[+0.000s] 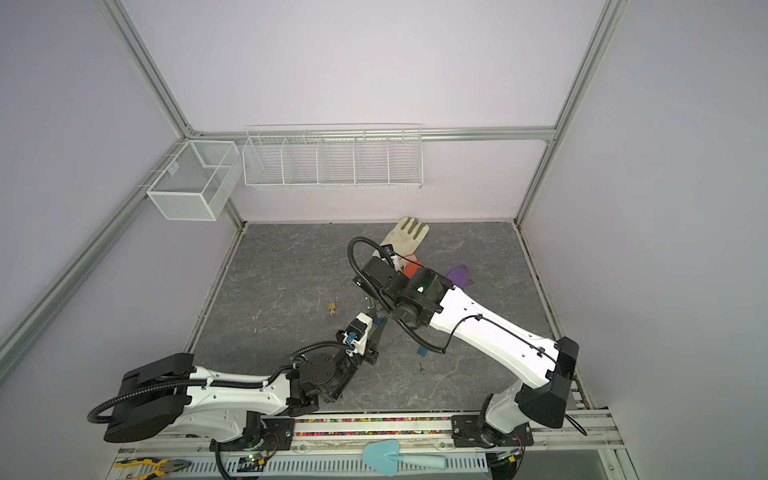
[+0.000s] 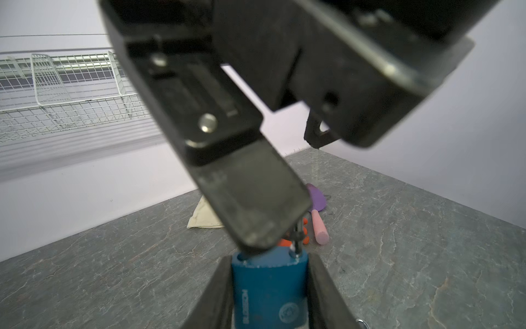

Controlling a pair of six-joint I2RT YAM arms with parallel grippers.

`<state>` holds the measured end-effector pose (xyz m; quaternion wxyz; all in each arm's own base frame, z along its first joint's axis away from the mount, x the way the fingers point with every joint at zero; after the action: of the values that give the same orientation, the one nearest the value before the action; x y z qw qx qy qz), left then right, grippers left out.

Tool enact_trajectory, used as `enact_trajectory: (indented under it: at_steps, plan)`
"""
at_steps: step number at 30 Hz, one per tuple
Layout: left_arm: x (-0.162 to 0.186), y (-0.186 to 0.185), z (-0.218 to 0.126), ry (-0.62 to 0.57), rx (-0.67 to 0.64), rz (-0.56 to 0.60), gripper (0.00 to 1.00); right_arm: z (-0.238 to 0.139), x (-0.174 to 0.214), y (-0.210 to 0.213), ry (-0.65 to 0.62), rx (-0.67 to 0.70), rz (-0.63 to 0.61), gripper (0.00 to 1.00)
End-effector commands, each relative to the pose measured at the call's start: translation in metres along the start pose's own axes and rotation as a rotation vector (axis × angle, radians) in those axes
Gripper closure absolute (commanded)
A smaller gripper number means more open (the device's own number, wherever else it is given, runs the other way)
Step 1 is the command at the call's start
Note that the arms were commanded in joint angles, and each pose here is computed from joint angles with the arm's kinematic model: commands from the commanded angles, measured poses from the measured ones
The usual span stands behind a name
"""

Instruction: Unlock with the key

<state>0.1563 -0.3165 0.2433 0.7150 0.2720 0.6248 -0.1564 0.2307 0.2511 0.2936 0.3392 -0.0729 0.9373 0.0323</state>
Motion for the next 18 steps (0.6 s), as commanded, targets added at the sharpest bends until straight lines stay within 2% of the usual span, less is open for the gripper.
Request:
enact_trajectory:
  at_steps: [1,7,16,18]
  plan:
    - [-0.009,0.006,-0.006,-0.038,-0.007,-0.021,1.00,-0.004,-0.001,-0.013,-0.001,0.064,-0.017,0.00]
    - [-0.008,0.010,-0.010,-0.038,0.001,-0.026,1.00,-0.007,0.001,-0.024,0.019,0.112,-0.050,0.00]
    - [-0.009,0.016,-0.018,-0.067,0.009,-0.026,1.00,-0.012,0.002,-0.030,0.084,0.087,-0.107,0.01]
    - [-0.011,0.016,-0.020,-0.076,0.019,-0.029,1.00,-0.014,0.003,-0.026,0.094,0.047,-0.127,0.01]
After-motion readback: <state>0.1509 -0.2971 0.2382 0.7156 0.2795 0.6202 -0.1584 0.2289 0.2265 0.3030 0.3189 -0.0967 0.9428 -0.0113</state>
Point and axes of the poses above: each gripper's point midway between its finger pads, its own z axis out along the fingers, its own y axis along the line the jaws close on, x = y × z, the point moved 3 cm from there along -z, back along the fingers, and after that the axes turned 6 degrees about z, right-handed, at the moved point
